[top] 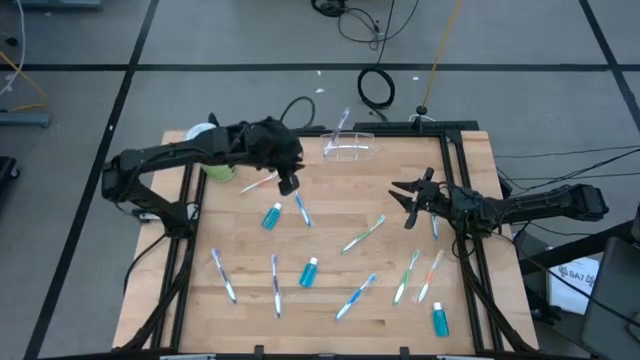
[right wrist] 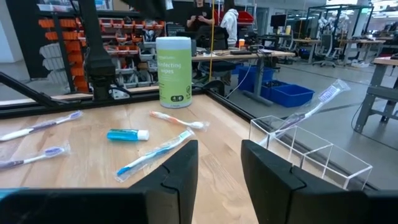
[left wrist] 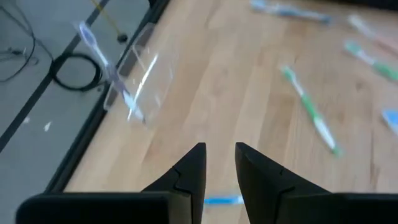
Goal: Pick & Place toothbrushing station
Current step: Put the top left small mouthwash bottle into the middle section of the transparent organizer
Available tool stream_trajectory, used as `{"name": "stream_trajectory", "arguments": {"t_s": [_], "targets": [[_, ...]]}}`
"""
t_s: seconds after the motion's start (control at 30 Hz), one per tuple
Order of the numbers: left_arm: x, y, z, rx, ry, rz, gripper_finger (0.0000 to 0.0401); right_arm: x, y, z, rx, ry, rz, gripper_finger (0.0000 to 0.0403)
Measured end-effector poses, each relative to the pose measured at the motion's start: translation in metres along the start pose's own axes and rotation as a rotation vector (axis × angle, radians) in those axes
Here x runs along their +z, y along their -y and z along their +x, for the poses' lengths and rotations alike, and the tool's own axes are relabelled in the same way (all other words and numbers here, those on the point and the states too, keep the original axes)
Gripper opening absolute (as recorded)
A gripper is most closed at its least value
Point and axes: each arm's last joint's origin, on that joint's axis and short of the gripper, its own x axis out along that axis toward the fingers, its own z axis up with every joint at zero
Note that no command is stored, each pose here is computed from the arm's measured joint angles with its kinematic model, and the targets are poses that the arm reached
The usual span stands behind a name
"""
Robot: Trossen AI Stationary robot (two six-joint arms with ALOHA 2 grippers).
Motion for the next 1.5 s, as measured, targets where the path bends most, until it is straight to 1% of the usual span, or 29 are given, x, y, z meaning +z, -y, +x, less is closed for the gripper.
{"name": "stream_trajectory", "arguments": {"t_s": [0.17, 0.27, 0.33, 0.4, 0.5, 0.6, 0.73, 0.8, 0.93, 1.17, 1.27, 1.37, 1.5], "targets": [[-0.015, 0.021, 0.003, 0.024, -0.081, 0.008, 0.0093, -0.001, 0.000, 0.000, 0.007, -0.010, 0.016, 0.0114], [-0.033, 0.029, 0.007, 0.005, -0.116, 0.025, 0.0093, -0.004, -0.002, 0.000, 0.077, -0.038, 0.005, 0.0114], [-0.044, 0.033, 0.009, -0.010, -0.092, -0.013, 0.0093, -0.003, -0.003, 0.000, 0.108, -0.036, 0.006, 0.0115], [-0.060, 0.034, 0.012, -0.014, -0.091, -0.052, 0.0093, -0.003, -0.003, 0.000, 0.105, -0.030, 0.009, 0.0119], [-0.078, 0.039, 0.015, -0.035, -0.037, -0.096, 0.0093, -0.003, -0.003, 0.000, 0.106, -0.031, 0.010, 0.0134], [-0.097, 0.044, 0.020, -0.049, -0.057, -0.108, 0.0093, -0.003, -0.003, 0.000, 0.105, -0.033, 0.022, 0.0155], [-0.122, 0.051, 0.032, -0.043, -0.155, -0.116, 0.0093, -0.003, -0.004, 0.001, 0.104, -0.027, 0.039, 0.0182], [-0.126, 0.053, 0.037, -0.042, -0.155, -0.149, 0.0093, -0.003, -0.004, 0.002, 0.104, -0.027, 0.038, 0.0192], [-0.145, 0.052, 0.048, -0.010, -0.259, -0.181, 0.0093, -0.005, -0.004, 0.003, 0.103, -0.037, 0.035, 0.0202], [-0.157, 0.049, 0.053, 0.016, -0.295, -0.234, 0.0093, -0.006, -0.005, 0.003, 0.102, -0.046, 0.032, 0.0204], [-0.164, 0.049, 0.055, 0.022, -0.315, -0.235, 0.0096, -0.006, -0.005, 0.003, 0.102, -0.046, 0.032, 0.0206], [-0.167, 0.048, 0.056, 0.025, -0.325, -0.232, 0.0119, -0.006, -0.005, 0.003, 0.102, -0.046, 0.032, 0.0207], [-0.168, 0.048, 0.057, 0.032, -0.323, -0.226, 0.0171, -0.006, -0.005, 0.003, 0.102, -0.046, 0.032, 0.0208]]}}
